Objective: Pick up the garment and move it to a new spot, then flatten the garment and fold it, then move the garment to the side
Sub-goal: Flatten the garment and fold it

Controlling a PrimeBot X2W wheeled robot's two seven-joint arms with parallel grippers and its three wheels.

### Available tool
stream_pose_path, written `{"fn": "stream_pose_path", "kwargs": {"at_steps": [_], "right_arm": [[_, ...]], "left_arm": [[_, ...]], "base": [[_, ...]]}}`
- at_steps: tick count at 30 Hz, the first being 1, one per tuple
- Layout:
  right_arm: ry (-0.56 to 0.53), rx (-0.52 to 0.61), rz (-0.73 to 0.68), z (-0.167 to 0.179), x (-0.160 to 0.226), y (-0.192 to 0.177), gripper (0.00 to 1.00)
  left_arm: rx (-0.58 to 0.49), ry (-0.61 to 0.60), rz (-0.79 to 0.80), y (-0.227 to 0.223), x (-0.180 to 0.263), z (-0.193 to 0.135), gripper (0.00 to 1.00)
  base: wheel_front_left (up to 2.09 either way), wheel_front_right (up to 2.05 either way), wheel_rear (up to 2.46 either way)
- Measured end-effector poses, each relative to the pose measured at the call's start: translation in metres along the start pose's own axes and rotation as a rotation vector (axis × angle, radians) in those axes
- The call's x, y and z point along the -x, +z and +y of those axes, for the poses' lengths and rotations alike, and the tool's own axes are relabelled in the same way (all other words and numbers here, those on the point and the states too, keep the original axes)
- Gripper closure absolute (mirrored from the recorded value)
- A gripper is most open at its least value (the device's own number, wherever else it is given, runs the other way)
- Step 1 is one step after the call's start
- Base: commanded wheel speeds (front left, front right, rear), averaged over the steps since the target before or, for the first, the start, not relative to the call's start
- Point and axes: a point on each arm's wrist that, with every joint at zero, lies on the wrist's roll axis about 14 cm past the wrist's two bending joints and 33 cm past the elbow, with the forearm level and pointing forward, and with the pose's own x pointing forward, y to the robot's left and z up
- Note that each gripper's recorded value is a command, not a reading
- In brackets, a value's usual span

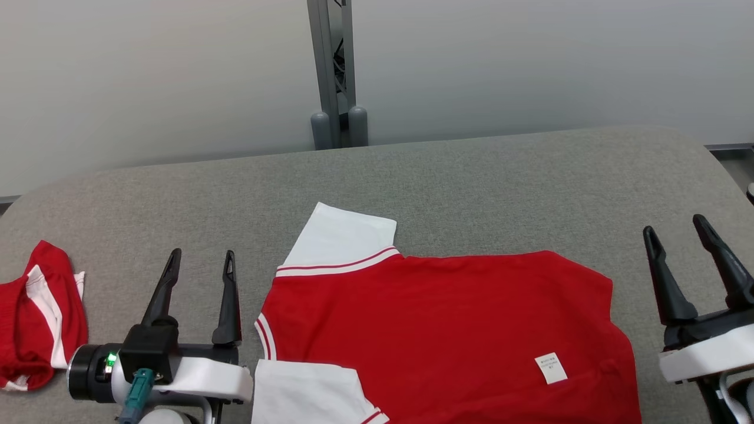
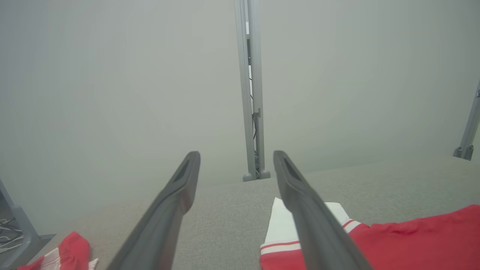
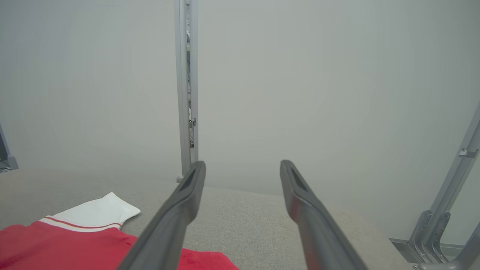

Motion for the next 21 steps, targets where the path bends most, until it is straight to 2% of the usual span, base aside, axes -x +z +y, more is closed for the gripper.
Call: {"fn": "stream_pose_path", "kwargs": {"at_steps": [2,5,13,21], "right_arm": [[-0.006,0.0,-0.019,0.009,0.003,0.002,0.0],[-0.019,0.009,-0.032,0.016,0.005,0.003,0.0],[-0.061,-0.021,-0.002,0.024,0.013,-0.011,0.0],[-0.06,-0.036,0.029,0.028,0.016,-0.022,0.0]], "left_arm": [[0.0,0.015,-0.015,0.003,-0.001,-0.004,0.0],[-0.07,0.001,-0.02,0.001,0.001,-0.011,0.0],[-0.043,0.105,0.047,-0.018,0.013,0.002,0.0],[-0.046,0.079,0.078,-0.028,0.018,-0.005,0.0]], "base": [[0.0,0.0,0.0],[0.0,0.0,0.0],[0.0,0.0,0.0],[0.0,0.0,0.0]]}}
